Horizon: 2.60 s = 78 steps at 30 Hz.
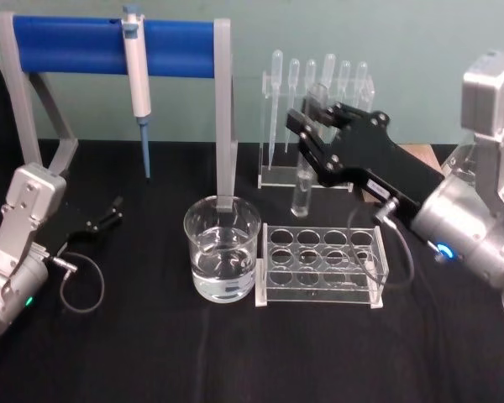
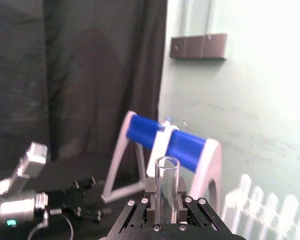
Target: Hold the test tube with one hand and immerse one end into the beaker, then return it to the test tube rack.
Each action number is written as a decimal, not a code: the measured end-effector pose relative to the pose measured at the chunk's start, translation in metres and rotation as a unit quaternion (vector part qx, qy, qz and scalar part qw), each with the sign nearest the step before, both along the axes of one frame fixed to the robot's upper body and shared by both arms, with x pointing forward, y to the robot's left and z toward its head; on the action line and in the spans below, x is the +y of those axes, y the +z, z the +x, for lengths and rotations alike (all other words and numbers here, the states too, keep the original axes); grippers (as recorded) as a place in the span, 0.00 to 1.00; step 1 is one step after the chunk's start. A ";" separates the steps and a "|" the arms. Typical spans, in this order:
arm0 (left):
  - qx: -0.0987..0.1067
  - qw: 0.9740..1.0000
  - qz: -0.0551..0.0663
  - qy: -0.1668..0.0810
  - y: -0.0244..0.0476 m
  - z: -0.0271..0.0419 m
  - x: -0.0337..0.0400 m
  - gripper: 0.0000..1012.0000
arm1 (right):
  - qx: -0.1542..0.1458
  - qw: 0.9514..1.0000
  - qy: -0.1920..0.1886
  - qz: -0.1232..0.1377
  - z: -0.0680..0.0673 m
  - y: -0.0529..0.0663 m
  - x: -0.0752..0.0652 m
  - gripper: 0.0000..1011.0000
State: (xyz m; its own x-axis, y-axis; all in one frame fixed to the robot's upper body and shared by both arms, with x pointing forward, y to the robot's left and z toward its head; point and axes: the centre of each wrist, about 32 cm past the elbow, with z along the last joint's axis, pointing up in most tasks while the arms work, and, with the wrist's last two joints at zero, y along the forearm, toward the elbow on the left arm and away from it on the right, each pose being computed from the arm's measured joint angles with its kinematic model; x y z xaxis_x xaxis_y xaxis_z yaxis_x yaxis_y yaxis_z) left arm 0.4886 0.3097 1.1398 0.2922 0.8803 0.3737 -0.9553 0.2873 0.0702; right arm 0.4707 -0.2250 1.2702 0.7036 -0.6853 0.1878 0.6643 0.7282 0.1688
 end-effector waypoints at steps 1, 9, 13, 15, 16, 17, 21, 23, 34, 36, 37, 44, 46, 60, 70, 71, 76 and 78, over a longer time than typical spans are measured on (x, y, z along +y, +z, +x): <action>0.000 1.000 0.000 0.000 0.0000 0.0000 0.0000 0.99 | 0.003 1.000 -0.004 0.000 -0.002 -0.003 -0.002 0.22; 0.000 1.000 0.000 0.000 0.0000 0.0000 0.0000 0.99 | 0.024 0.999 -0.029 0.007 -0.011 -0.040 -0.011 0.22; 0.000 1.000 0.000 0.000 0.0000 0.0000 0.0000 0.99 | 0.028 0.999 -0.033 0.013 -0.011 -0.052 -0.010 0.22; 0.000 1.000 0.000 0.000 0.0000 0.0000 0.0000 0.99 | 0.030 0.999 -0.032 0.014 -0.010 -0.056 -0.010 0.22; 0.000 1.000 0.000 0.000 0.0000 0.0000 0.0000 0.99 | 0.031 0.999 -0.031 0.014 -0.009 -0.059 -0.009 0.22; 0.000 1.000 0.000 0.000 0.0000 0.0000 0.0000 0.99 | 0.032 0.999 -0.030 0.014 -0.008 -0.060 -0.009 0.22; 0.000 1.000 0.000 0.000 0.0000 0.0000 0.0000 0.99 | 0.032 0.999 -0.028 0.012 -0.005 -0.064 -0.008 0.22; 0.000 1.000 0.000 0.000 0.0000 0.0000 0.0000 0.99 | 0.033 0.999 -0.027 0.009 -0.005 -0.065 -0.007 0.22; 0.000 1.000 0.000 0.000 0.0000 0.0000 0.0000 0.99 | 0.037 0.999 -0.025 -0.014 -0.004 -0.075 -0.005 0.22; 0.000 1.000 0.000 0.000 0.0000 0.0000 0.0000 0.99 | 0.039 0.999 -0.025 -0.017 -0.004 -0.076 -0.004 0.22; 0.000 1.000 0.000 0.000 0.0000 0.0000 0.0000 0.99 | 0.040 0.999 -0.025 -0.018 -0.004 -0.077 -0.004 0.22; 0.000 1.000 0.000 0.000 0.0000 0.0000 0.0000 0.99 | 0.046 0.998 -0.023 -0.033 -0.001 -0.086 -0.005 0.22; 0.000 1.000 0.000 0.000 0.0000 0.0000 0.0000 0.99 | 0.047 0.998 -0.023 -0.037 0.000 -0.089 -0.005 0.22; 0.000 1.000 0.000 0.000 0.0000 0.0000 0.0000 0.99 | 0.067 0.995 -0.014 -0.072 0.005 -0.091 -0.005 0.38; 0.000 1.000 0.000 0.000 0.0000 0.0000 0.0000 0.99 | 0.086 0.993 -0.034 -0.074 -0.035 -0.085 -0.014 0.70; 0.000 1.000 0.000 0.000 0.0000 0.0000 0.0000 0.99 | 0.088 0.993 -0.041 -0.070 -0.045 -0.083 -0.018 0.73; 0.000 1.000 0.000 0.000 0.0000 0.0000 0.0000 0.99 | 0.093 0.990 -0.088 -0.061 -0.073 -0.082 -0.036 0.88; 0.000 1.000 0.000 0.000 0.0000 0.0000 0.0000 0.99 | 0.095 0.988 -0.108 -0.061 -0.078 -0.084 -0.042 0.92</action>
